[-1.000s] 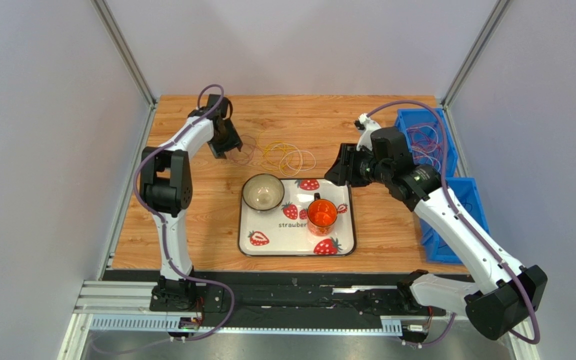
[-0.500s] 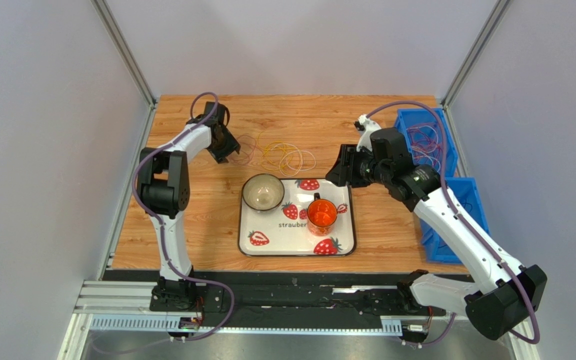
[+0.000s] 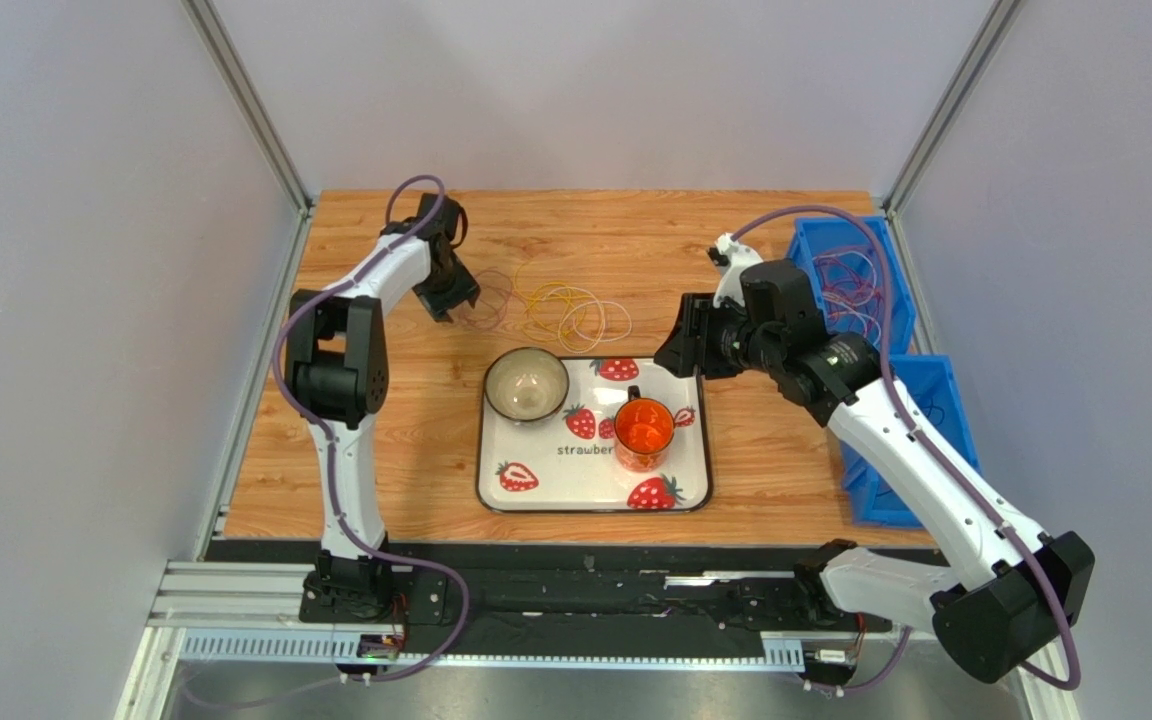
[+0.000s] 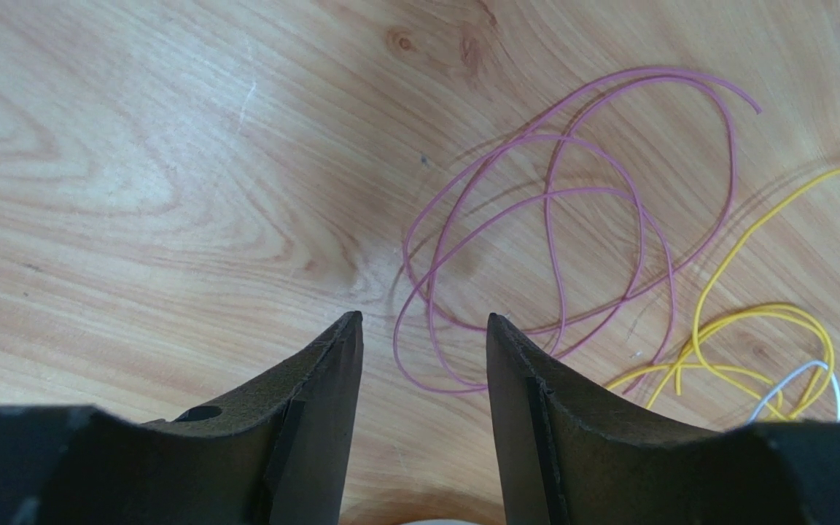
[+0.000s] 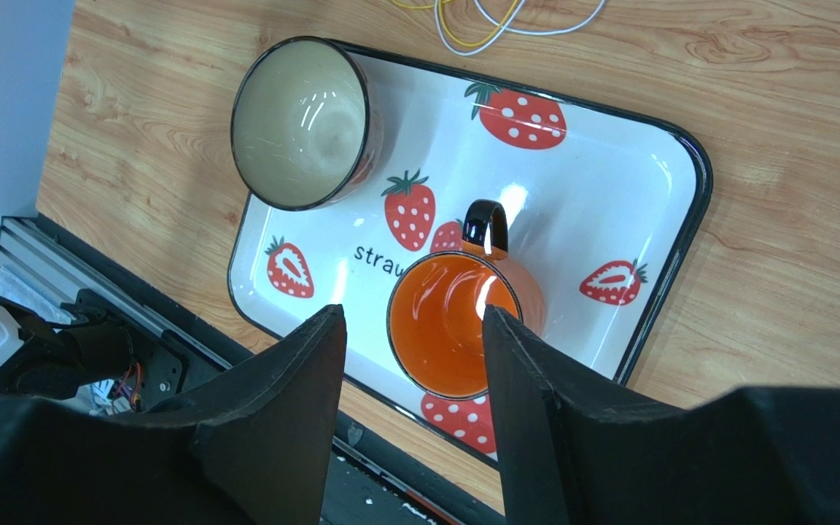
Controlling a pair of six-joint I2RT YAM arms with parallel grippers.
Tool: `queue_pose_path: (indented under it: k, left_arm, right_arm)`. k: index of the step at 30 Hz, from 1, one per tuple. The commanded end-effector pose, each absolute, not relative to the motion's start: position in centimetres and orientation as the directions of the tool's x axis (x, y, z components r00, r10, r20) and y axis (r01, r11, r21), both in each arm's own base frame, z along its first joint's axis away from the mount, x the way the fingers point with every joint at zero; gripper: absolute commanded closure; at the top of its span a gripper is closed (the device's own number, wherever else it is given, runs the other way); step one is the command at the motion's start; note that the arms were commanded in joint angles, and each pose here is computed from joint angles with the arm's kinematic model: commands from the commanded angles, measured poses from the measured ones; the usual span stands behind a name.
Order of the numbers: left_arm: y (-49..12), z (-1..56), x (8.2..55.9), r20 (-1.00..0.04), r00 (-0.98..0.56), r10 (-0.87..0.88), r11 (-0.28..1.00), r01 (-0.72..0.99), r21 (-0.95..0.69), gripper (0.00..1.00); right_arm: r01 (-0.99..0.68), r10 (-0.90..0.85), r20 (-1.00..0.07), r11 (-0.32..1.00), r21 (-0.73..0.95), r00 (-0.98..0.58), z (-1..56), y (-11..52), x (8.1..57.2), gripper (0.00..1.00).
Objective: Untangle the cables
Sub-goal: Pick up the cable at the center of the board.
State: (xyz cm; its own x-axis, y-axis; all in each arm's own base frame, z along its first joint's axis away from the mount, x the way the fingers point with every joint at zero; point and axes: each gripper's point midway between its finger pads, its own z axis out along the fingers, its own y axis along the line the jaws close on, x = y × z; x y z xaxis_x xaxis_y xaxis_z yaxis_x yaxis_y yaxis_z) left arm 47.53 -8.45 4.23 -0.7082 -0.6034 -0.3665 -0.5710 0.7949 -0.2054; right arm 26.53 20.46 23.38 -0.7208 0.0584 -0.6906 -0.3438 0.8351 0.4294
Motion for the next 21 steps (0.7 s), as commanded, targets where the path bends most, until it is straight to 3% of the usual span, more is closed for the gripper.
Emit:
queue_pose_path:
  k: [1,12,21]
  left_arm:
    - [-8.3,3.8,47.6,-0.367,-0.733,-0.573,0.81,-0.574,-0.118,0.46]
    - [-8.8,3.3,48.1,-0.358,-0.761,-0.541,0.816,-0.579,-0.002,0.47]
    - [-8.6,3.0,47.2,-0.336,-0.779,-0.53,0.818,-0.573,0.038,0.67]
  right_arm:
    - [-0.384,0.055,-0.748,0.832,0.4,-0.661,25.0,19.7,26.4,0.47]
    - [-0.405,0.053,-0.775,0.829,0.386,-0.63,25.6,18.6,26.0,0.47]
    - [-0.415,0.053,-0.802,0.834,0.364,-0.595,26.6,17.5,25.6,0.47]
